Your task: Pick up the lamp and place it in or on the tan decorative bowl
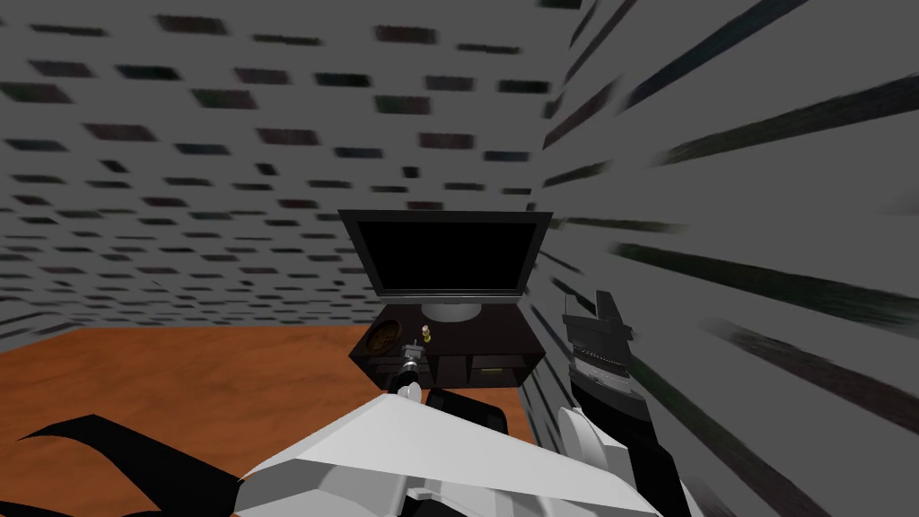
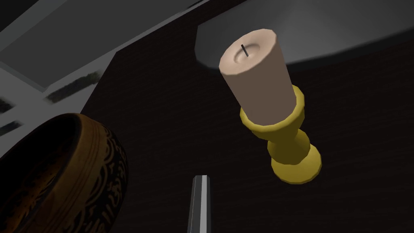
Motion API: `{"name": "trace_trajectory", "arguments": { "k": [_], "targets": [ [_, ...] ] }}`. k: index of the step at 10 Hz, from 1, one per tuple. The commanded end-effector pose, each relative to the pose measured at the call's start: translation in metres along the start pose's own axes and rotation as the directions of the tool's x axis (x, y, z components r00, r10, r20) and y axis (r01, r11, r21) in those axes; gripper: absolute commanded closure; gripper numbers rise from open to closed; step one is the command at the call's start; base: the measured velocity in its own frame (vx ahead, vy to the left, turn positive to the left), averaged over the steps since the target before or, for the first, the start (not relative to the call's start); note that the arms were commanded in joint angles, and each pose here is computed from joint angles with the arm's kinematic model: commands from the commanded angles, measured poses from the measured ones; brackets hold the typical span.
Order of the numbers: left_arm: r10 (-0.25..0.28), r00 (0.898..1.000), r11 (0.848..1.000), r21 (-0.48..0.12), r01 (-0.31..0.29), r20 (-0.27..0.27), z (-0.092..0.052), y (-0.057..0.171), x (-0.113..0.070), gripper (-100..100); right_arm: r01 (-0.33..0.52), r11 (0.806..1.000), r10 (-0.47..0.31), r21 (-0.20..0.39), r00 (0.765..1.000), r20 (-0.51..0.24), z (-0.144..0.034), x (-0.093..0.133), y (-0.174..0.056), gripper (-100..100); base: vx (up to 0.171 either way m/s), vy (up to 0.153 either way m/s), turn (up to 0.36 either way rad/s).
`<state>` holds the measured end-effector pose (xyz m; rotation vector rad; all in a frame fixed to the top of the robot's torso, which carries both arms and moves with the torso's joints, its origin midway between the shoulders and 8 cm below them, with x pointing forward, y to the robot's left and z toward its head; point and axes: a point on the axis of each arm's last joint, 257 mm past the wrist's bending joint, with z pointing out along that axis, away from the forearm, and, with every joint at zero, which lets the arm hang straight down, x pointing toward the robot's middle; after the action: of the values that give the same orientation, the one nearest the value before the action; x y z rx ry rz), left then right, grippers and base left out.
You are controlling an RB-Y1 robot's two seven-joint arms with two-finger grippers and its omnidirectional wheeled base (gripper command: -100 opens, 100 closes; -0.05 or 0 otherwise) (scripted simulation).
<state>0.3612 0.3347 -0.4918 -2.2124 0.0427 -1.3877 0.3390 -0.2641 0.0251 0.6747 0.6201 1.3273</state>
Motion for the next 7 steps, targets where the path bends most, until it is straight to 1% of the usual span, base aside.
{"name": "trace_trajectory", "arguments": {
  "k": [1,3,4,5,7],
  "targets": [
    [0.0,1.0,1.0,0.0,0.0,0.0,0.0,0.0,0.0,100,0.0,1.0,0.0,0.0,1.0,0.0,0.0,0.0,0.0,0,0.0,0.0,0.0],
    [0.0,1.0,1.0,0.0,0.0,0.0,0.0,0.0,0.0,100,0.0,1.0,0.0,0.0,1.0,0.0,0.0,0.0,0.0,0,0.0,0.0,0.0],
    [0.0,1.0,1.0,0.0,0.0,0.0,0.0,0.0,0.0,0,0.0,1.0,0.0,0.0,1.0,0.0,0.0,0.0,0.0,0,0.0,0.0,0.0],
    [0.007,0.999,1.0,0.01,-0.008,0.037,-0.003,-0.013,-0.02,-100,0.0,1.0,0.0,0.0,1.0,0.0,0.0,0.0,0.0,0,-0.103,-0.031,0.117],
    [0.004,0.998,1.0,0.014,-0.005,0.06,-0.006,-0.018,-0.031,-100,0.0,1.0,0.0,0.0,1.0,0.0,0.0,0.0,0.0,0,-0.172,-0.045,0.062]
  ]
}}
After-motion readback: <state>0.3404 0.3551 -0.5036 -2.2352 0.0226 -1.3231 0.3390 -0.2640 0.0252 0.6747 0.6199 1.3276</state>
